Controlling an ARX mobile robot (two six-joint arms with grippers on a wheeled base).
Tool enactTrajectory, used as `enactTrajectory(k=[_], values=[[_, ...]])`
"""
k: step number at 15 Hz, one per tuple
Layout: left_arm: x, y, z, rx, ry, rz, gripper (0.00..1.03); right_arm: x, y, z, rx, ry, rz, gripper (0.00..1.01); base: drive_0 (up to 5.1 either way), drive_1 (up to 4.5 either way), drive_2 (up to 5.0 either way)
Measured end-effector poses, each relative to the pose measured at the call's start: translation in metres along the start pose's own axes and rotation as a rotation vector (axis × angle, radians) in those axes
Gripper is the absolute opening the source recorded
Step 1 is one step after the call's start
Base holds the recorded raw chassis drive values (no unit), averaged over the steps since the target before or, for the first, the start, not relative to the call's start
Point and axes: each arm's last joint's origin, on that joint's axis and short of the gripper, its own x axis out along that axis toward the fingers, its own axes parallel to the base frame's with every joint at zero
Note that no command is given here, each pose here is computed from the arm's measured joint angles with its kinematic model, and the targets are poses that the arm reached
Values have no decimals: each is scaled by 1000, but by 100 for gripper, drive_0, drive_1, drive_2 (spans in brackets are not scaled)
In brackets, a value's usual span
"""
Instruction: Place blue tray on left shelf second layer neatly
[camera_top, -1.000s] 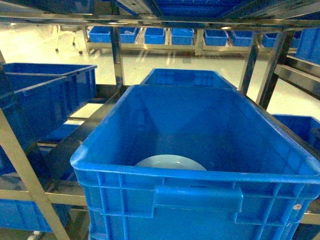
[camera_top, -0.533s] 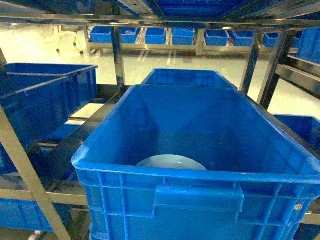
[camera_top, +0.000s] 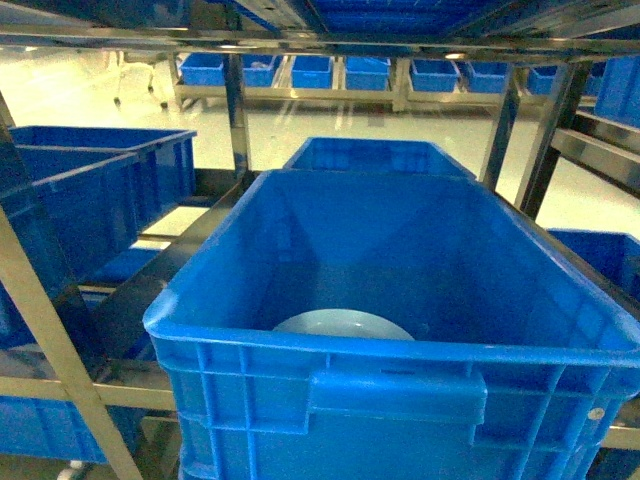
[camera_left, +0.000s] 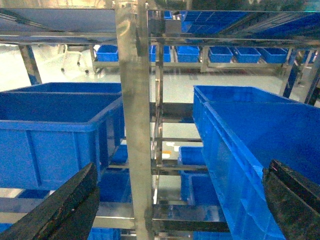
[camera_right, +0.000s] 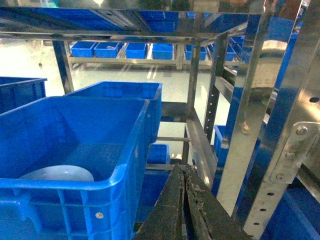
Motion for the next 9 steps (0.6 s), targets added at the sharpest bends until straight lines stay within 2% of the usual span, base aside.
enactTrajectory(k=[4,9], values=[[0,0,0,0,-2,0,98,0,0,1,0,-6,-1,2,0,0,0],[0,0,0,0,-2,0,98,0,0,1,0,-6,-1,65,0,0,0]])
